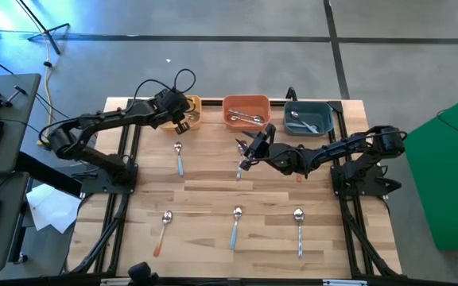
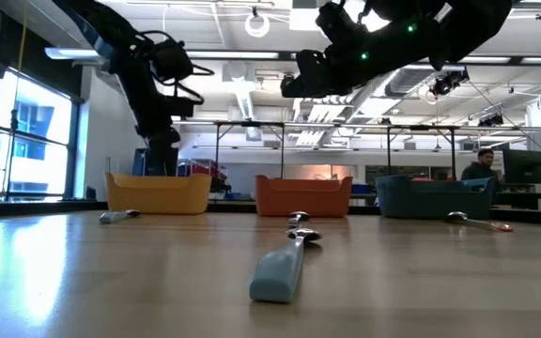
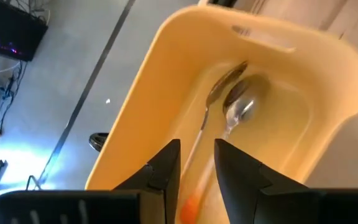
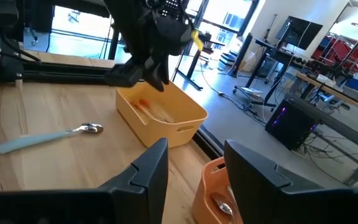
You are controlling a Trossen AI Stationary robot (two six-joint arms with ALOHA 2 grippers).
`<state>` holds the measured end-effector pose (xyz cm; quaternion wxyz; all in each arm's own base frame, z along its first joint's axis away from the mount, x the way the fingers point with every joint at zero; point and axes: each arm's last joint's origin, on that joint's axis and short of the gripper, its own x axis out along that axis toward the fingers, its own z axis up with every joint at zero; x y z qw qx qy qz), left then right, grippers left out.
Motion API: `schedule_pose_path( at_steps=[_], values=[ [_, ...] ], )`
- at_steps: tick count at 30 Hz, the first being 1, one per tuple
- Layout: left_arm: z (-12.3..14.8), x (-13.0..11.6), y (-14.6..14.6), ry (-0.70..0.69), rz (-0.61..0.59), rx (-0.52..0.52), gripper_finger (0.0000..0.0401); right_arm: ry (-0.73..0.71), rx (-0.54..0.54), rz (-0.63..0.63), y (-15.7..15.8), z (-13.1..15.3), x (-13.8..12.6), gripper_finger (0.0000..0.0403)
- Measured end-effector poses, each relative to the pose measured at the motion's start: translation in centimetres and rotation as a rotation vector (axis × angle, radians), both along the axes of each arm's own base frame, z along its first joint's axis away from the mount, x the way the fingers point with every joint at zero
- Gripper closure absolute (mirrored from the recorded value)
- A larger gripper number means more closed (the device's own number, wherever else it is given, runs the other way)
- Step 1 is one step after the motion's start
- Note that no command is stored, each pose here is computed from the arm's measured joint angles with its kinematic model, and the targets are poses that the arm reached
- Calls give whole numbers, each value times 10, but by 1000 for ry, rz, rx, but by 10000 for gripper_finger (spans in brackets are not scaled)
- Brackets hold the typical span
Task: Sort silverware by color (type)
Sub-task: Put the white spoon into the orange bin
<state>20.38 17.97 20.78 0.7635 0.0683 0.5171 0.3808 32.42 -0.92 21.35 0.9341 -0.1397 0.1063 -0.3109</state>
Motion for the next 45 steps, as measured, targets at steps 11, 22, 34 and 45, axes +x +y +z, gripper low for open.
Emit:
schedule_pose_path(
  at_steps=[11, 22, 34, 45],
  values=[
    [16, 6, -23, -258, -44, 121, 370, 96, 127, -23, 2, 9, -22, 286],
    [-1, -1, -68, -538, -210, 171, 384, 239, 371, -88, 17, -4, -50, 397],
    [-23, -9, -111, -864, -455, 51, 384, 425, 814, -175, 88, -32, -98, 393],
    [-25, -7, -118, -870, -482, 25, 384, 515, 1184, -193, 151, -16, -127, 310]
  ],
)
